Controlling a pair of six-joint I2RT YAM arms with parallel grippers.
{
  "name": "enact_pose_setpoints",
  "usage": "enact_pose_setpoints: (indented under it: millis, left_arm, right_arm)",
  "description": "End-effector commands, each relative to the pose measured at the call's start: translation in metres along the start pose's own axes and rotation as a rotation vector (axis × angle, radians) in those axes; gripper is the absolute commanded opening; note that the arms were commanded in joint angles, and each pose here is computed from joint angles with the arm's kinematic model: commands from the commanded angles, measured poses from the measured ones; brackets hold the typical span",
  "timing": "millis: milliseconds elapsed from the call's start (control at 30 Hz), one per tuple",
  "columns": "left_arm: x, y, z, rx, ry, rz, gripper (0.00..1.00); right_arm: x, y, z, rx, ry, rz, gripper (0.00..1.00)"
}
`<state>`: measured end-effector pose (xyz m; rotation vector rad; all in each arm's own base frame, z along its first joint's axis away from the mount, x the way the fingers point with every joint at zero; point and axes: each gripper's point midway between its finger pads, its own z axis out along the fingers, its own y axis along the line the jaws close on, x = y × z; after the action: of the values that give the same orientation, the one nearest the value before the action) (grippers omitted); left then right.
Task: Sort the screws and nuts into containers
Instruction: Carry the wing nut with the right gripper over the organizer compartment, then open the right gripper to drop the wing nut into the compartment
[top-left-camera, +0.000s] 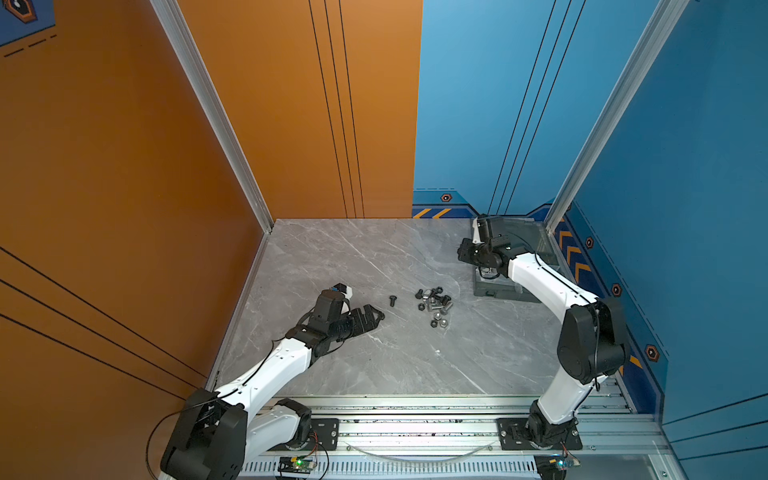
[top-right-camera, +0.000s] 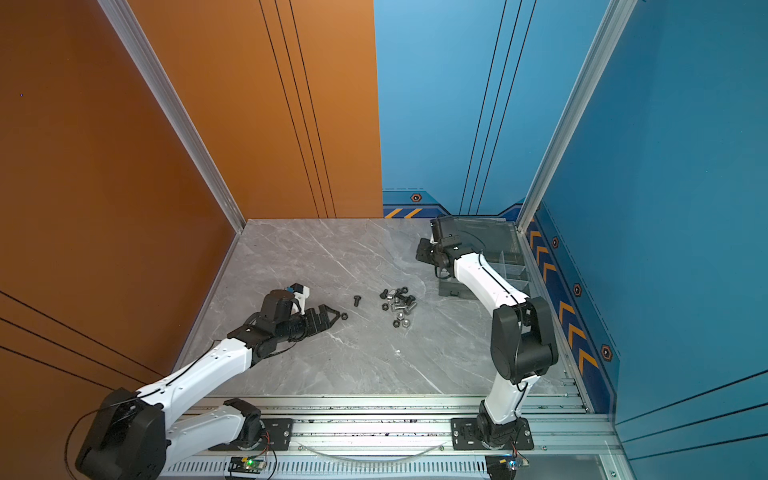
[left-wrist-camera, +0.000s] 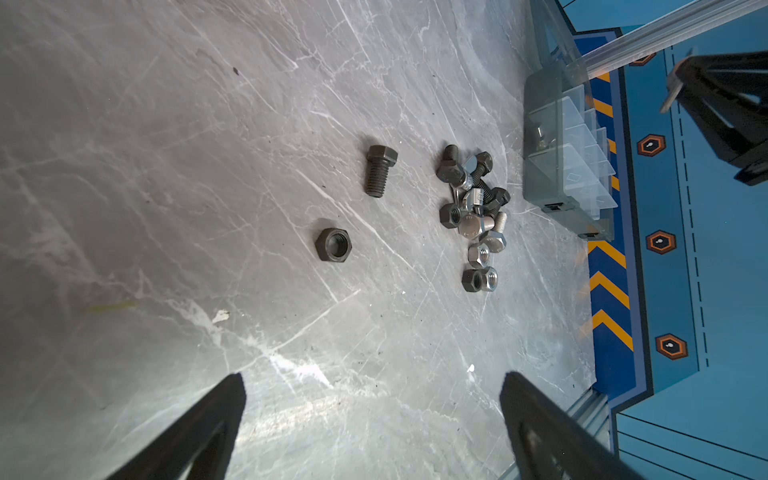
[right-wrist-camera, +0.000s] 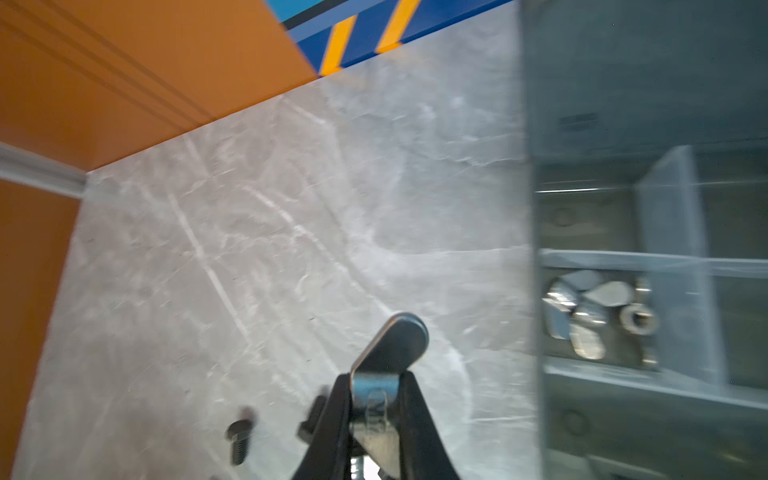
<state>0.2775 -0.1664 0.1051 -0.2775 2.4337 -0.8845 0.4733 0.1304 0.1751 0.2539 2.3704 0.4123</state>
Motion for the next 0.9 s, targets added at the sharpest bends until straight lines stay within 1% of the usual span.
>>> enact_pose_setpoints:
  millis: [0,133,333,533,867]
  left_arm:
    - [0.003,0.003,0.002,-0.004,0.007,-0.011,0.98]
    - [0.004,0.002,0.003,-0.003,0.010,-0.011,0.98]
    - [0.004,0.000,0.003,-0.001,0.014,-0.006,0.98]
    - [0.005,0.000,0.003,-0.009,0.014,-0.005,0.98]
    - [0.004,-0.001,0.002,-0.013,0.012,-0.003,0.98]
  right_arm:
    - [0.002,-0.041,-0.010,0.135,0.016,-0.005,0.00]
    - [-0.001,-0.067,-0.010,0.205,0.022,0.007,0.00]
    - [0.001,-0.087,0.004,0.265,0.051,-0.004,0.00]
    - [0.004,-0.097,0.023,0.288,0.087,-0.015,0.00]
    - [0.015,-0.107,0.043,0.304,0.133,-0.015,0.00]
